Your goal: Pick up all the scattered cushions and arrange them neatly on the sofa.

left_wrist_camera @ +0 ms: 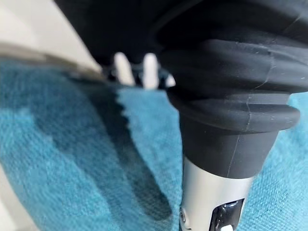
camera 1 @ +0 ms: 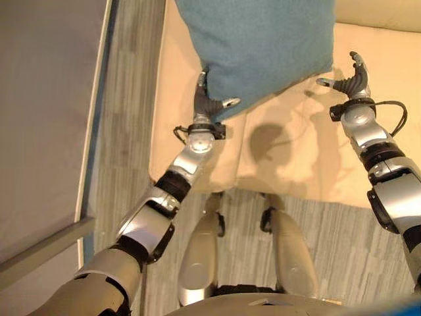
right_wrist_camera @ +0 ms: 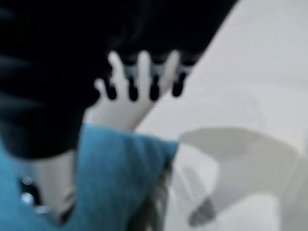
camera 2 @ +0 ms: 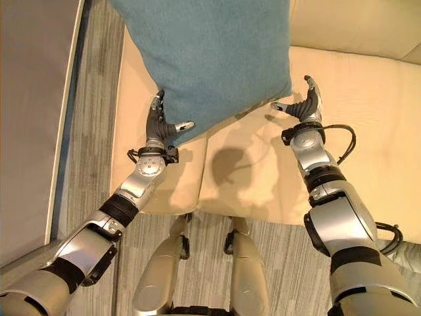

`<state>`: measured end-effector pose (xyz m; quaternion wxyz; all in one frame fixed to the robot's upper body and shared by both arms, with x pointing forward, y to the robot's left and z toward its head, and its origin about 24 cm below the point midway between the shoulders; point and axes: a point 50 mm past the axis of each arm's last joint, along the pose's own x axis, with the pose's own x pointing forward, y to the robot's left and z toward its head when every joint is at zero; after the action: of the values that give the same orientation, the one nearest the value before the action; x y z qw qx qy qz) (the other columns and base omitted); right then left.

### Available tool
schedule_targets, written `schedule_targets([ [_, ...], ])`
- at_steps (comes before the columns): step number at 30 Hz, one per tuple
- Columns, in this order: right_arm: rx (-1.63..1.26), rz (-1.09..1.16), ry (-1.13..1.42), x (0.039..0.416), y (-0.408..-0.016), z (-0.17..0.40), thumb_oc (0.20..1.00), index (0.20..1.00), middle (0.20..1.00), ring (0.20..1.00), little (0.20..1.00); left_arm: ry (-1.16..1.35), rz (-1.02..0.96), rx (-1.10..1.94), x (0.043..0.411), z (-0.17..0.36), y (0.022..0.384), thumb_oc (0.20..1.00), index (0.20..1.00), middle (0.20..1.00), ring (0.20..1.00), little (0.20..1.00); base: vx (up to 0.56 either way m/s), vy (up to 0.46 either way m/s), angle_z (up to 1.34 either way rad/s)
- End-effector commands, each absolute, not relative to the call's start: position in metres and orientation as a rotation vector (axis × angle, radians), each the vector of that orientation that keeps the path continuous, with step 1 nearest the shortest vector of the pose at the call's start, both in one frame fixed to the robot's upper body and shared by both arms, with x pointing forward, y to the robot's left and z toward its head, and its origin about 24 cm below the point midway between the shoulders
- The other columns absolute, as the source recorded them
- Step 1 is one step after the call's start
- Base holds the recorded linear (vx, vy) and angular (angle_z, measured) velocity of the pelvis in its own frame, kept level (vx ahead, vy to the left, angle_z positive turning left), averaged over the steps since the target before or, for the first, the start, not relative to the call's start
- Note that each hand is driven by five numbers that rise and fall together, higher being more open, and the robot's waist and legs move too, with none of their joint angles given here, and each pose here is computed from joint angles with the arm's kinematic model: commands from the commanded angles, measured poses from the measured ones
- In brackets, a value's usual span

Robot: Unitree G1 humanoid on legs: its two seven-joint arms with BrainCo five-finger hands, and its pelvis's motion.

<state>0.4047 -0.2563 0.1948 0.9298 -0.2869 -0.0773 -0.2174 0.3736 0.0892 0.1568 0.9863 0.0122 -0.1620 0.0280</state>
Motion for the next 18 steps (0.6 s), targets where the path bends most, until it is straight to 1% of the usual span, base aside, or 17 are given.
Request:
schedule_targets([
  [1, -0.600, -0.460, -0.238, 0.405, -0.260, 0.219, 1.000, 1.000, 1.000, 1.000, 1.000, -0.384, 0.039, 0.019, 0.371, 0.163, 0.088, 1.000, 1.000, 1.000, 1.000, 1.000, -0.01, -0.027, 0.15],
  [4, -0.600, -0.464, -0.292, 0.406, -0.260, 0.244, 1.000, 1.000, 1.000, 1.000, 1.000, -0.459, 0.003, 0.005, 0.366, 0.178, 0.084, 1.000, 1.000, 1.000, 1.000, 1.000, 0.00, -0.007, 0.07],
  [7, -0.600, -0.453, -0.307, 0.407, -0.256, 0.250, 1.000, 1.000, 1.000, 1.000, 1.000, -0.464, -0.003, 0.001, 0.365, 0.180, 0.083, 1.000, 1.000, 1.000, 1.000, 1.000, 0.00, 0.005, 0.06],
  [11, -0.527, -0.384, -0.398, 0.412, -0.227, 0.264, 1.000, 1.000, 1.000, 1.000, 1.000, -0.506, -0.027, -0.043, 0.362, 0.192, 0.071, 1.000, 1.000, 1.000, 1.000, 1.000, 0.01, 0.009, 0.11],
  [12, -0.469, -0.335, -0.442, 0.413, -0.208, 0.267, 1.000, 1.000, 1.000, 1.000, 1.000, -0.505, -0.034, -0.061, 0.362, 0.193, 0.065, 1.000, 1.000, 1.000, 1.000, 1.000, 0.02, 0.019, 0.08],
  [14, -0.409, -0.277, -0.482, 0.414, -0.186, 0.269, 1.000, 1.000, 1.000, 1.000, 1.000, -0.496, -0.043, -0.083, 0.362, 0.193, 0.056, 1.000, 1.000, 1.000, 1.000, 1.000, 0.01, 0.008, 0.03],
  [15, -0.395, -0.239, -0.497, 0.414, -0.175, 0.269, 0.730, 0.730, 0.730, 0.730, 0.730, -0.494, -0.049, -0.087, 0.362, 0.193, 0.052, 1.000, 1.000, 1.000, 1.000, 1.000, 0.00, 0.000, 0.00],
  [16, -0.363, -0.207, -0.507, 0.413, -0.165, 0.268, 0.410, 0.410, 0.410, 0.410, 0.410, -0.490, -0.051, -0.088, 0.363, 0.193, 0.048, 1.000, 1.000, 1.000, 1.000, 1.000, 0.00, 0.000, 0.00],
  [17, -0.347, -0.188, -0.518, 0.413, -0.158, 0.268, 0.200, 0.200, 0.200, 0.200, 0.200, -0.483, -0.053, -0.092, 0.363, 0.193, 0.044, 1.000, 1.000, 1.000, 1.000, 1.000, 0.00, 0.000, 0.00],
  [18, -0.347, -0.188, -0.518, 0.413, -0.158, 0.268, 0.200, 0.200, 0.200, 0.200, 0.200, -0.483, -0.053, -0.092, 0.363, 0.193, 0.044, 1.000, 1.000, 1.000, 1.000, 1.000, 0.00, 0.000, 0.00],
])
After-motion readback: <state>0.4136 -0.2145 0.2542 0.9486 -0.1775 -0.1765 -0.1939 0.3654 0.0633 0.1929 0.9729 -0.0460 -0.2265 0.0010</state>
